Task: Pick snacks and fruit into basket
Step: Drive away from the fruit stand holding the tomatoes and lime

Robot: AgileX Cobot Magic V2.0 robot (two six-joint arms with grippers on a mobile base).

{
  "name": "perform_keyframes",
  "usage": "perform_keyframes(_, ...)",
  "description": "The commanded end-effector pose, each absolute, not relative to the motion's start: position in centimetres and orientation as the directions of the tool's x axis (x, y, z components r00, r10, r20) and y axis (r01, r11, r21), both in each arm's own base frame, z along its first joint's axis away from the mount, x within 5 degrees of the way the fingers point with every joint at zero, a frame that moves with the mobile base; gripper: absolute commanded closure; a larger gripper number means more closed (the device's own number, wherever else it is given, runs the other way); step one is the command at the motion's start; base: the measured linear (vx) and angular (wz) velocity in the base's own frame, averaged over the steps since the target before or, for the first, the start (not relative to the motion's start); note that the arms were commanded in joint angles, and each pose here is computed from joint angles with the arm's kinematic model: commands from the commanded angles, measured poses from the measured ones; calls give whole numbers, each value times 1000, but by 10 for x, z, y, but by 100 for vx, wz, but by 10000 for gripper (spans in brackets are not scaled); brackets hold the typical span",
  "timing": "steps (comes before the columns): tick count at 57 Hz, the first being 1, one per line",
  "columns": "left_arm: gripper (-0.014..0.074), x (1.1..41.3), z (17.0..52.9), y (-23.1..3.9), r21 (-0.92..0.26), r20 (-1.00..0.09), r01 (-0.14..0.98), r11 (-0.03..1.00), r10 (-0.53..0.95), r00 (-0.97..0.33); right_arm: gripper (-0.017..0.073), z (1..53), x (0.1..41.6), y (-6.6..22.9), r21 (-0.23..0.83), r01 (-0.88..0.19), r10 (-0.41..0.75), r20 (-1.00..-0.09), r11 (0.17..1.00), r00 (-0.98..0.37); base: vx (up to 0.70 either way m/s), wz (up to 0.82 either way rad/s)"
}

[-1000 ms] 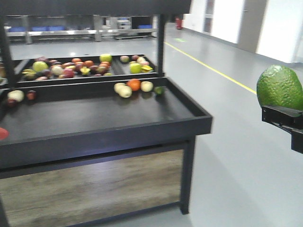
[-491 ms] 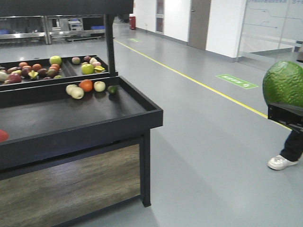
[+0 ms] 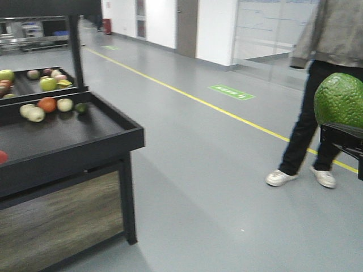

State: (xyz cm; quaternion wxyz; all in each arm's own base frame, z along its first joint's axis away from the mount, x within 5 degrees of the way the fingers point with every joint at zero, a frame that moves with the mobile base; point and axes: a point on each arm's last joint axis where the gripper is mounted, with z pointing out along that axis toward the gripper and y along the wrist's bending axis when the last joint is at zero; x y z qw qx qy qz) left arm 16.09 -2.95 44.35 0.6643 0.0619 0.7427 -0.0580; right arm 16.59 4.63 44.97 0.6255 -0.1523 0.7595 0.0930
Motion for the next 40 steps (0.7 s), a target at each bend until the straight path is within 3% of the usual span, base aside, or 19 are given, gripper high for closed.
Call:
perform_keyframes(1,600,157,461,-30,-18,-1000,181,983,-18,3,566,467,164,44,-55,-322,-79,-995,945,-61,-13,-49)
perform_keyframes(40,600,156,461,-30,-18,-1000,182,983,-19,7,566,467,164,44,-56,-322,-80,-995,945,-62,-13,-52)
